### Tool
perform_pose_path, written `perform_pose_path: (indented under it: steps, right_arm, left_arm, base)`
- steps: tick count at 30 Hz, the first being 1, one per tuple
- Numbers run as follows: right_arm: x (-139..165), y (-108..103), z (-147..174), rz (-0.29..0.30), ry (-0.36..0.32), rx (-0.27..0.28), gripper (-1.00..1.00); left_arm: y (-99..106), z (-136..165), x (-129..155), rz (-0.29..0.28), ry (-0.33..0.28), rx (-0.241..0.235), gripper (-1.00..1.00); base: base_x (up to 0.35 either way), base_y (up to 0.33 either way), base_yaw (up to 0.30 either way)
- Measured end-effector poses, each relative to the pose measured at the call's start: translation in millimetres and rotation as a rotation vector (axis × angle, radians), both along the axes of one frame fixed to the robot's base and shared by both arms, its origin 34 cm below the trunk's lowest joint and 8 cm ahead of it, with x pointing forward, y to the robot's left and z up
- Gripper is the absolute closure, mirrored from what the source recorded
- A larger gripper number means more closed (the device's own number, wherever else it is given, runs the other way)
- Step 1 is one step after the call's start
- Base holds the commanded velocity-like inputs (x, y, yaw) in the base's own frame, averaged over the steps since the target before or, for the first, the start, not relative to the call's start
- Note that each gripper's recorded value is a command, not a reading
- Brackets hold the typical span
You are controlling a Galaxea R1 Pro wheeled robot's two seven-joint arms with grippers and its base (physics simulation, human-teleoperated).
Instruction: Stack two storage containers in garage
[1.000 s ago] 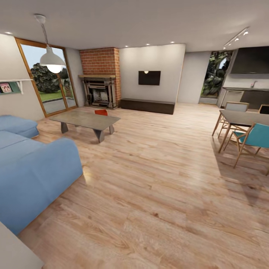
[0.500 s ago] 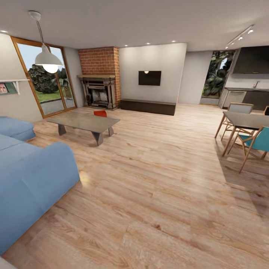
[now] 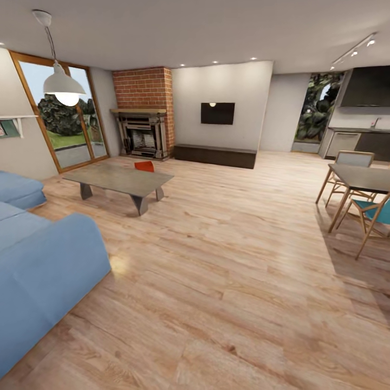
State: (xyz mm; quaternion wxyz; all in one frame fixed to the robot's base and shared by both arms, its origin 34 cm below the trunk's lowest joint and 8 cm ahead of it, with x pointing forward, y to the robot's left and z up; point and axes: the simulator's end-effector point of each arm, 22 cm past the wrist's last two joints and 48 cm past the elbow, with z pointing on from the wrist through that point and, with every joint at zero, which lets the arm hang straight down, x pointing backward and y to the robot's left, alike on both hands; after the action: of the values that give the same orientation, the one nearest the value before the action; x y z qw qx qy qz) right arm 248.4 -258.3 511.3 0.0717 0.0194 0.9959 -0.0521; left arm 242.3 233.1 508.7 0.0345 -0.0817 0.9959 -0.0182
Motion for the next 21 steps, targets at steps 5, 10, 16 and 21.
perform_pose_path:
  steps: [5,10,16,21]
  right_arm:
    - [0.1,0.0,0.0,0.0,0.0,0.0,-1.0]
    - [0.0,0.0,0.0,0.0,0.0,0.0,-1.0]
    - [0.0,0.0,0.0,-0.001,0.0,0.0,-1.0]
    - [0.0,0.0,0.0,-0.001,0.0,0.0,-1.0]
  left_arm:
    - [-0.4,0.0,-0.1,0.0,0.0,-0.001,-1.0]
    - [-0.4,0.0,0.0,0.0,0.0,-0.001,-1.0]
    - [-0.4,0.0,-0.1,0.0,0.0,0.0,-1.0]
    - [-0.7,0.0,0.1,0.0,0.0,-0.001,-1.0]
  base:
    - [0.323,0.0,0.0]
    - [0.323,0.0,0.0]
    - [0.323,0.0,0.0]
    - [0.323,0.0,0.0]
